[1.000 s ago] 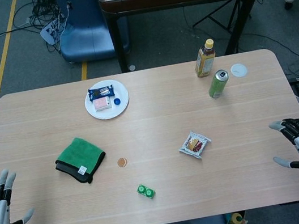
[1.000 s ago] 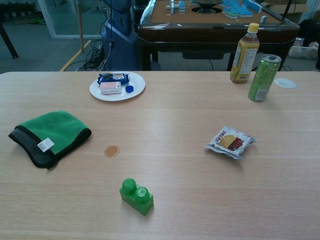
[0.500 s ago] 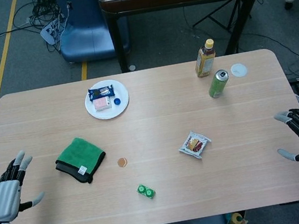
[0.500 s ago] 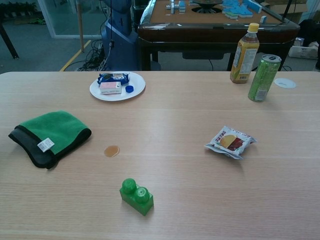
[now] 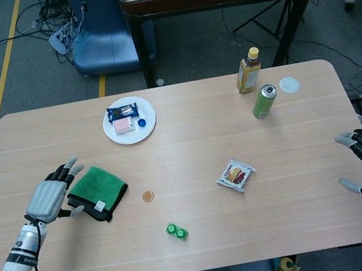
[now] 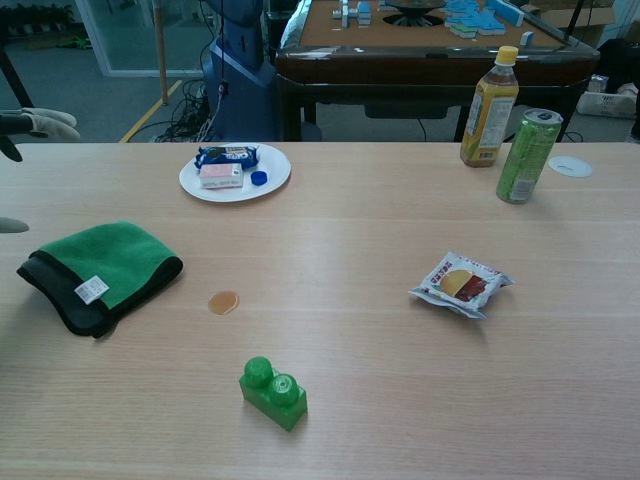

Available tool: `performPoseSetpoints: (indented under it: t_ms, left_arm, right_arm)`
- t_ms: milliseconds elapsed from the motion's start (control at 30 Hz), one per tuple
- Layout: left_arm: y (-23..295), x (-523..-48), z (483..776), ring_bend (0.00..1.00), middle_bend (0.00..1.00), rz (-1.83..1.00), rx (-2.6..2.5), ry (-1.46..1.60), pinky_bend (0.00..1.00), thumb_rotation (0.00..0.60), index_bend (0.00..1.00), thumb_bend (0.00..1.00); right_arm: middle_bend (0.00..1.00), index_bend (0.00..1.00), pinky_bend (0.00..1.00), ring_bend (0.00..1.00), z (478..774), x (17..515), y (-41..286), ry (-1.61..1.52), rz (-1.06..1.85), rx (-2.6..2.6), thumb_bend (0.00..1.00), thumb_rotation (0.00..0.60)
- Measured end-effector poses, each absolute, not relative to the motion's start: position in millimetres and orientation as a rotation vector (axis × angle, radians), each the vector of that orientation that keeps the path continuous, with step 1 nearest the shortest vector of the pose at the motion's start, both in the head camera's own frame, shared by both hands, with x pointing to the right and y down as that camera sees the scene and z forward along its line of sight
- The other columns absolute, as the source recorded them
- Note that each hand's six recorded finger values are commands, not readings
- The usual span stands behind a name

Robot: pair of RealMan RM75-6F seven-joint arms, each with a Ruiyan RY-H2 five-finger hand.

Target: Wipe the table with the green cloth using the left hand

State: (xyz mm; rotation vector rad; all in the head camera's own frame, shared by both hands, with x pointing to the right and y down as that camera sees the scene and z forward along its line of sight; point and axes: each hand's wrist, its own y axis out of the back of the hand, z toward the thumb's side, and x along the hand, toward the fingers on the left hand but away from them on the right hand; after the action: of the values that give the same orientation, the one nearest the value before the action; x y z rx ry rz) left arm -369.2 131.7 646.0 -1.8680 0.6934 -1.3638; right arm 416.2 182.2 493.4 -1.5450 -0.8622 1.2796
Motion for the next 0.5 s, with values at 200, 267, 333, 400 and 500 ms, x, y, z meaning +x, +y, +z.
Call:
performPoseSetpoints:
  t_ms: [200,267,333,400,500]
  left_arm:
    - [118.1,-350.4,677.9,0.09,0.02,-1.398,-1.859,0.575,0.2,0.6,0.11,0.14]
    - [115.1,-345.4,686.9,0.09,0.02,-1.413,-1.858,0.544,0.2,0.6,0.11,0.14]
    - [112.4,-341.3,696.2,0.09,0.02,-1.431,-1.85,0.504,0.2,0.6,0.11,0.14]
    - [111.0,-338.7,704.1,0.09,0.02,-1.449,-1.836,0.462,0.2,0.6,0.11,0.14]
    - [110.5,-334.8,713.5,0.09,0.02,-1.471,-1.821,0.416,0.2,0.6,0.11,0.14]
  right_arm:
    - [0.26,0.23,0.19,0.19,494.4,417.7,184.6,-0.861,1.291,-1.547,0.2,0.6]
    - [0.26,0.23,0.19,0.19,494.3,418.2,185.4,-0.862,1.293,-1.547,0.2,0.6]
    - [0.26,0.23,0.2,0.19,494.2,419.1,186.4,-0.861,1.296,-1.546,0.2,0.6]
    - [0.26,0.23,0.19,0.19,494.0,420.6,187.6,-0.863,1.302,-1.544,0.2,0.6]
    - [0.26,0.23,0.19,0.19,493.7,423.3,189.1,-0.869,1.31,-1.541,0.2,0.6]
